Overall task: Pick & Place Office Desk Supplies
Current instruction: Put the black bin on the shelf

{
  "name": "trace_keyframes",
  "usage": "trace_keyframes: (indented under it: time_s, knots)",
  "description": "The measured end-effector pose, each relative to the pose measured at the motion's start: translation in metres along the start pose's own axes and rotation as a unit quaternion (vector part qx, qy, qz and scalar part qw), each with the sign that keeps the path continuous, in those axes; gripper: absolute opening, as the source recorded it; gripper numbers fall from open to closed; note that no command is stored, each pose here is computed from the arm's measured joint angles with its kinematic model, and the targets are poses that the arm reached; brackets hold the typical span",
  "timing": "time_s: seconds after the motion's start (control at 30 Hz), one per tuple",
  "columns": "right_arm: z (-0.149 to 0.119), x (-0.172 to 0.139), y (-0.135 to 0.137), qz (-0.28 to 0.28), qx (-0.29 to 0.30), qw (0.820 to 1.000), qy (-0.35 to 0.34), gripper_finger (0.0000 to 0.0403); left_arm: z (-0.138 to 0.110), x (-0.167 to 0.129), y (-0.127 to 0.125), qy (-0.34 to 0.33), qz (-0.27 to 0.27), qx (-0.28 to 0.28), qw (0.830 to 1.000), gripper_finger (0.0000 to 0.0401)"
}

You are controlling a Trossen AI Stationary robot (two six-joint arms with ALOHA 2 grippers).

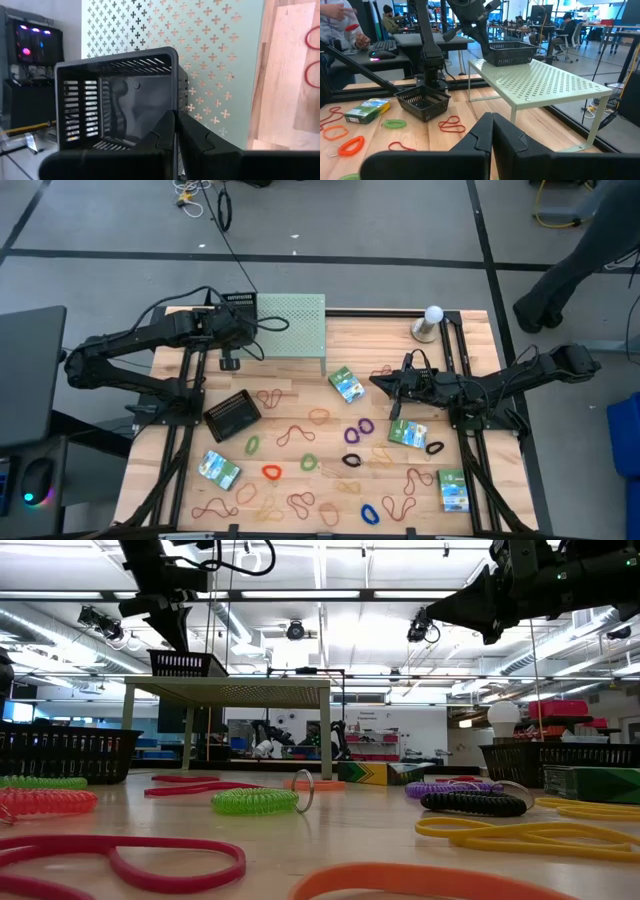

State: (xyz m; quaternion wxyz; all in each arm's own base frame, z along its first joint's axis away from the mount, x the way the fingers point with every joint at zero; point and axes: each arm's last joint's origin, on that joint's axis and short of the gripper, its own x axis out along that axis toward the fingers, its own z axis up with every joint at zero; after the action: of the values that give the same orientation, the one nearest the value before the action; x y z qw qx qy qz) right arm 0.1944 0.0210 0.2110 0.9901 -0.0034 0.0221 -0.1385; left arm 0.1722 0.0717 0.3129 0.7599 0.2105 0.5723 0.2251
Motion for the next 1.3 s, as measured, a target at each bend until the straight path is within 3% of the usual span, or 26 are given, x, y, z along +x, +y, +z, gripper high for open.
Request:
trace_keyframes:
  time_s: [0.4,0.63,0.83,0.97,1.07,1.17,1.3]
  knots:
    - [0.000,0.000,0.000,0.000,0.000,1.000,0.000,0.0011,-0.001,-0.002,-0.004,0.008,-0.010,-0.001,1.000,0.0092]
    - [0.000,0.000,0.000,0.000,0.000,1.000,0.000,0.0011,0.003,-0.013,0.005,-0.007,0.011,-0.015,1.000,0.0100]
    - [0.000,0.000,0.000,0.000,0.000,1.000,0.000,0.0011,0.010,-0.038,0.023,-0.053,0.022,-0.114,0.992,0.0101]
    - [0.000,0.000,0.000,0.000,-0.002,1.000,0.000,0.0011,0.011,-0.044,0.029,-0.076,-0.024,-0.211,0.974,0.0095]
    - [0.000,0.000,0.000,0.000,-0.002,1.000,0.000,0.0011,0.010,-0.046,0.018,-0.074,-0.099,-0.247,0.961,0.0071]
    - [0.000,0.000,0.000,0.000,-0.002,1.000,0.000,0.0011,0.012,-0.048,-0.008,-0.067,-0.159,-0.234,0.957,0.0024]
    - [0.000,0.000,0.000,0.000,-0.002,1.000,0.000,0.0011,0.015,-0.051,-0.054,-0.061,-0.181,-0.225,0.955,0.0007]
